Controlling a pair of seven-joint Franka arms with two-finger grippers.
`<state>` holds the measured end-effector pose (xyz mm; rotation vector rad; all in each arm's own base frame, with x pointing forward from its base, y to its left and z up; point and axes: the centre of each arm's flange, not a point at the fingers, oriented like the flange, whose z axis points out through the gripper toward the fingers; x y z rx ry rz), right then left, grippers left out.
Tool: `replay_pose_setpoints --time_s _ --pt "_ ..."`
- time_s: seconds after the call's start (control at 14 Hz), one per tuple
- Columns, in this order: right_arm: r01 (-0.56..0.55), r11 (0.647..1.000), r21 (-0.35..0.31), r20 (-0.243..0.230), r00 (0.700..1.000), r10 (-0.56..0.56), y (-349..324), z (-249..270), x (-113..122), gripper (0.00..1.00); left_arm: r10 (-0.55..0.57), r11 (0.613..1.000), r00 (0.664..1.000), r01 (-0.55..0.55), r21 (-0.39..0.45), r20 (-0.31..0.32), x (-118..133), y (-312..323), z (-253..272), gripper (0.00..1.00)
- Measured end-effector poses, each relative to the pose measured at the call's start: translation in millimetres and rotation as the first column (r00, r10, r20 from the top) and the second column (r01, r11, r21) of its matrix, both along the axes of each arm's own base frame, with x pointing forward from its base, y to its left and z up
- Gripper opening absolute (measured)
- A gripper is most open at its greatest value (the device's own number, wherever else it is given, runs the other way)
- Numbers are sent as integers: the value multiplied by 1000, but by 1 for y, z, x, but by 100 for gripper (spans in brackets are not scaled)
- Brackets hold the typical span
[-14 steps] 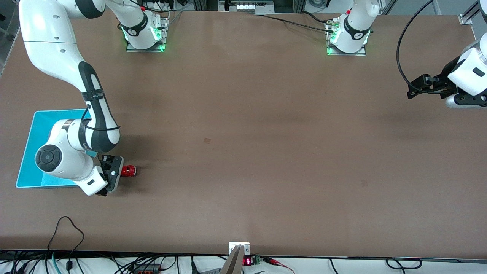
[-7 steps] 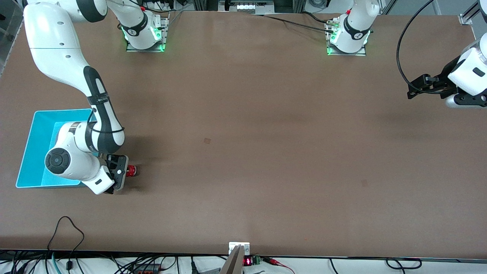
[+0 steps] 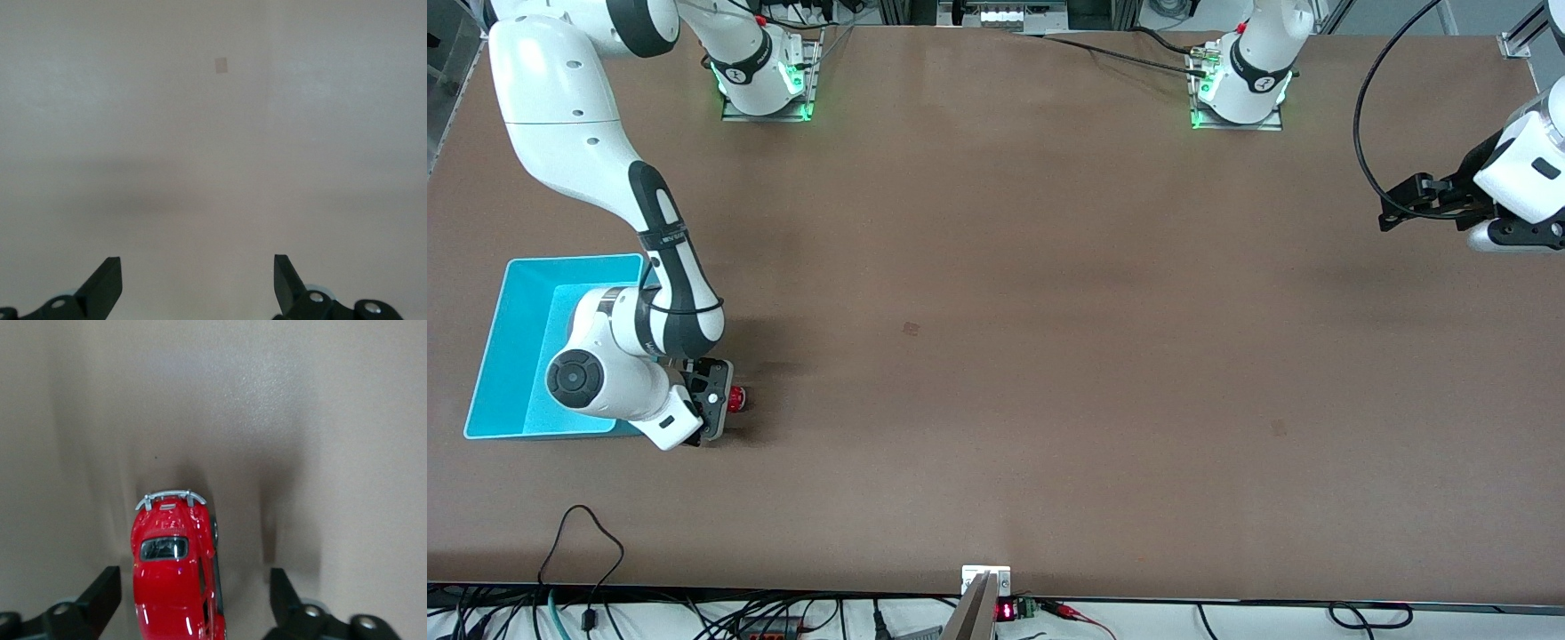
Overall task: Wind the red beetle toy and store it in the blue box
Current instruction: 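Lower the right gripper onto the red car and grasp it, then lift the red car with the right gripper and lower it into the box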
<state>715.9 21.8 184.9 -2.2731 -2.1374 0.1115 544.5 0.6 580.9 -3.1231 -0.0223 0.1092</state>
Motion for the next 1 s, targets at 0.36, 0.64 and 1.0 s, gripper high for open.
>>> replay_pose_setpoints --time_s 0.36,0.64,1.0 --pt "15 1000 17 -10 1000 -15 0 2 -1 48 0 1000 1000 0 0 0 0 0 0 100" --pt "77 993 87 11 997 -78 1 14 4 48 1 1000 1000 -1 0 0 0 0 0 100" --pt "206 948 241 136 960 -243 -29 121 22 48 1 1000 1000 -1 0 0 0 1 0 100"
